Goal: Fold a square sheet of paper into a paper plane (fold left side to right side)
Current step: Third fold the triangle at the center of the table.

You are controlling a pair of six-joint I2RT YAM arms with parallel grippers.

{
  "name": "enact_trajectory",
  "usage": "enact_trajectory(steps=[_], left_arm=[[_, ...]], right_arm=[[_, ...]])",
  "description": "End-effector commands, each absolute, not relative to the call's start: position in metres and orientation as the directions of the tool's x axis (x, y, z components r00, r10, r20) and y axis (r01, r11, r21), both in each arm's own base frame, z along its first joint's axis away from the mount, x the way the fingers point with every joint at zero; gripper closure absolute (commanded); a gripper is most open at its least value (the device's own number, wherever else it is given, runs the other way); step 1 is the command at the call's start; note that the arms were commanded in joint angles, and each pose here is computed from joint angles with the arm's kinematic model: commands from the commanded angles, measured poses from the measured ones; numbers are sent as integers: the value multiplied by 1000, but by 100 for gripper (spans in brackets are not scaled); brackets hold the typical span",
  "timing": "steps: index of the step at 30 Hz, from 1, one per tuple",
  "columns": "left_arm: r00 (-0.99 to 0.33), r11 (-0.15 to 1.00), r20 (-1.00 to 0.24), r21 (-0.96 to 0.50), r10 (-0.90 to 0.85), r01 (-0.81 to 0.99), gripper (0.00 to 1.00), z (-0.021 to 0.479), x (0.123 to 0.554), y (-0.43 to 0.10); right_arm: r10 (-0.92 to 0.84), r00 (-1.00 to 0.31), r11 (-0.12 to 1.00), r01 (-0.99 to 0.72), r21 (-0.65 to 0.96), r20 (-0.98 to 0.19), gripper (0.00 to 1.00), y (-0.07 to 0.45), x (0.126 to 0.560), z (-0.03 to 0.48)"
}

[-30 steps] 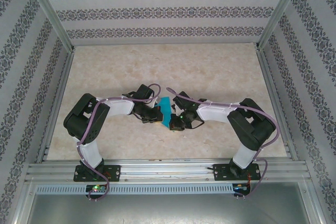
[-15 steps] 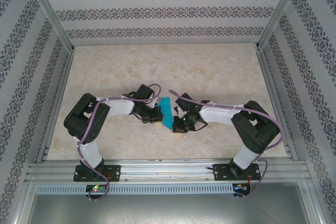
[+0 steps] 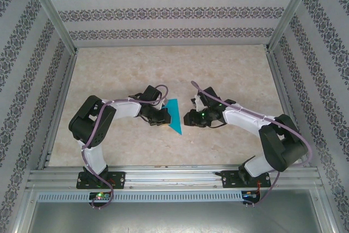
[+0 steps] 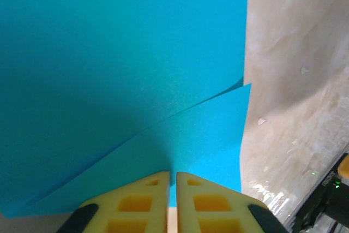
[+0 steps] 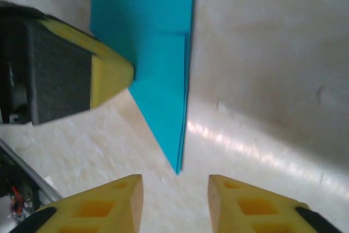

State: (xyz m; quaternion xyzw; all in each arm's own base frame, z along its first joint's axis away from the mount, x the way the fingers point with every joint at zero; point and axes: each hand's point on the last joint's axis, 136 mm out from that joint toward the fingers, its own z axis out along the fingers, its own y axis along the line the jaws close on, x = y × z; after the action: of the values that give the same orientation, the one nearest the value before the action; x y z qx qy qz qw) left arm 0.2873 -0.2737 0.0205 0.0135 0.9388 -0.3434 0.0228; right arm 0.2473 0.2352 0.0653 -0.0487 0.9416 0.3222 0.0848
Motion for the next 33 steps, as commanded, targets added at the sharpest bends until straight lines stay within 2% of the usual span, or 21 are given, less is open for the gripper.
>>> enact_trajectory(steps=[1, 6, 12, 18, 21, 24, 26, 31, 33], left_arm=[[-989, 743, -148, -664, -25, 80, 81, 44, 311, -282], [-961, 755, -259, -648, -94, 100, 67, 69, 331, -262], [-924, 771, -321, -635, -206, 49, 61, 81, 340, -219], [-926, 771, -296, -637, -235, 8, 57, 74, 333, -203], [-930, 761, -278, -649, -241, -3, 55, 70, 331, -203], [-934, 740, -256, -672, -248, -12, 53, 67, 332, -207], [-938, 726, -245, -688, -244, -9, 52, 66, 335, -211], [-949, 693, -215, -721, -230, -5, 50, 62, 341, -222], [-951, 681, -209, -732, -226, -1, 51, 62, 344, -226]], right_arm=[[-66, -937, 732, -279, 621, -343, 56, 242, 271, 75], [-83, -899, 683, -366, 632, -430, 45, 250, 288, 77], [-147, -897, 638, -407, 653, -416, 44, 270, 288, 64], [-169, -900, 619, -414, 667, -401, 46, 286, 291, 55], [-174, -903, 613, -412, 675, -393, 52, 289, 291, 54], [-171, -903, 606, -412, 681, -394, 63, 290, 291, 56], [-168, -903, 604, -411, 683, -395, 76, 290, 291, 58], [-151, -903, 608, -406, 682, -402, 98, 284, 292, 63], [-151, -904, 604, -405, 687, -400, 100, 284, 290, 63]])
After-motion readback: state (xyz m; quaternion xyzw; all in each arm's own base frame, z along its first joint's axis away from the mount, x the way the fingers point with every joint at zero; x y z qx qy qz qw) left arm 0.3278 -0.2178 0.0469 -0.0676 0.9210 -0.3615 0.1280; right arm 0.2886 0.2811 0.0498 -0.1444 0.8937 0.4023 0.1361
